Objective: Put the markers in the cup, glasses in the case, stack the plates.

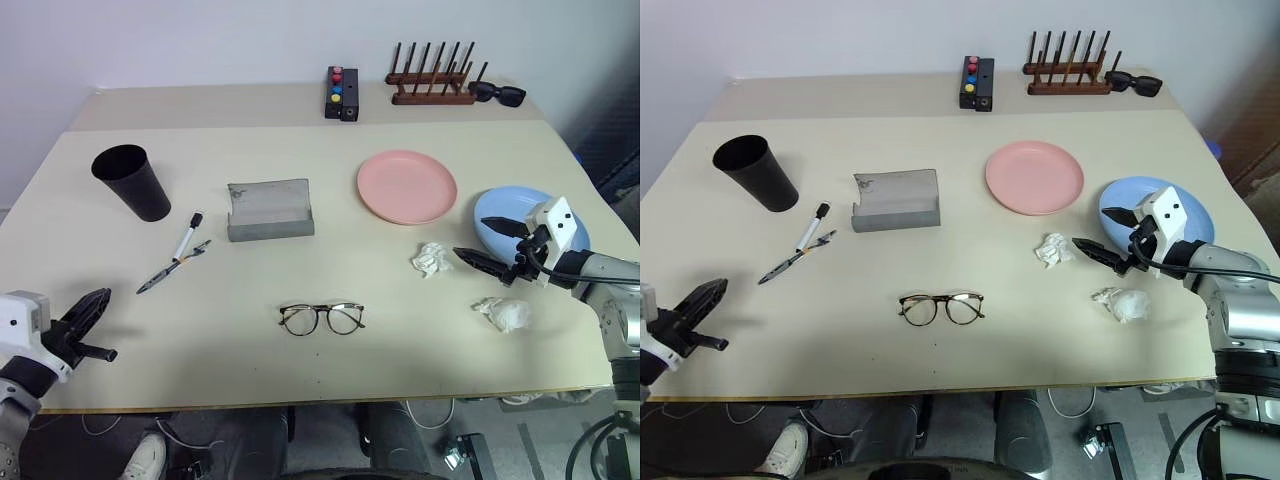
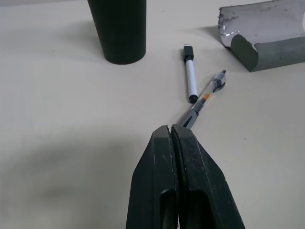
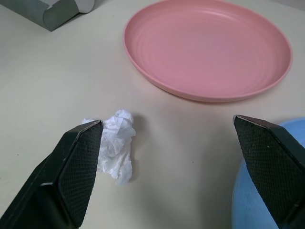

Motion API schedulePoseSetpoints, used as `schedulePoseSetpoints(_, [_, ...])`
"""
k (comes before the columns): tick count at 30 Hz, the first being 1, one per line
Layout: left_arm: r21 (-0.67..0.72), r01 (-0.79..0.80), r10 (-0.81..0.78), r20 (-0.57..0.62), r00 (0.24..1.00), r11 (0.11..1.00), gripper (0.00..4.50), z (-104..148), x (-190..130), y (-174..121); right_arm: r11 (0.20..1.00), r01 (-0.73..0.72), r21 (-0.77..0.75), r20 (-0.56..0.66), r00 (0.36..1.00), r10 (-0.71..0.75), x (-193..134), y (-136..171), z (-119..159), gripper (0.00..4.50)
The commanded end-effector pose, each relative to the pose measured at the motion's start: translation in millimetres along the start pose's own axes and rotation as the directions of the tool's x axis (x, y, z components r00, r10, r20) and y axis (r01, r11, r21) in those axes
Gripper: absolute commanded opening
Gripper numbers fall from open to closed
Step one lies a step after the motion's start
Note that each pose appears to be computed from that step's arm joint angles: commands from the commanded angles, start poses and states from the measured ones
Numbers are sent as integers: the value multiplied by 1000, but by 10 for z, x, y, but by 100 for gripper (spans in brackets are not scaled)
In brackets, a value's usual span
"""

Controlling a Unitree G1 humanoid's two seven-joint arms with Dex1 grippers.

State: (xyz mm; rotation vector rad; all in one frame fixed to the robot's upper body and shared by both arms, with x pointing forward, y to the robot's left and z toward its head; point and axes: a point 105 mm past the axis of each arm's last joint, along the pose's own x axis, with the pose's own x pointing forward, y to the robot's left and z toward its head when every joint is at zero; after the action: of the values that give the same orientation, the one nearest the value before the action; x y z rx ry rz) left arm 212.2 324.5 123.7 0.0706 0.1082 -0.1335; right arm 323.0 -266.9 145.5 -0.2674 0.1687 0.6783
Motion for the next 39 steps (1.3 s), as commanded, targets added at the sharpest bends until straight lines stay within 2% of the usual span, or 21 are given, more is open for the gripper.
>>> schedulePoseSetpoints(1, [27, 1, -1, 9, 1000, 1000, 0, 65, 14, -2, 999, 20, -43, 40, 999, -19, -41, -37, 147, 447])
schedulePoseSetpoints(11, [24, 8, -8, 23, 1000, 1000, 0, 85, 67, -79, 998, 15, -55, 57, 998, -11, 60, -38, 183, 447])
schedulePoseSetpoints(15, [42, 45, -46, 37, 998, 998, 0, 139, 154, -209, 998, 9, -64, 57, 998, -6, 138, -43, 144, 447])
schedulePoseSetpoints(19, [58, 123, -124, 7, 992, 991, 0, 185, 308, -378, 995, -3, -96, 107, 994, 14, 227, -1, 262, 447])
schedulePoseSetpoints(22, [81, 173, -170, -43, 985, 982, 88, 206, 443, -462, 991, -41, -126, 132, 990, 57, 276, 126, 339, 450])
schedulePoseSetpoints(27, [182, 195, -165, -164, 972, 964, 336, 204, 649, -448, 976, -151, -160, 198, 963, 182, 392, 541, 516, 450])
schedulePoseSetpoints(33, [144, 140, -102, -244, 964, 980, 336, 229, 780, -236, 954, -268, -136, 268, 917, 296, 565, 1173, 632, 450])
schedulePoseSetpoints(39, [111, 134, -81, -394, 916, 985, 336, 100, 779, -223, 942, -317, -108, 294, 895, 335, 632, 1461, 750, 450])
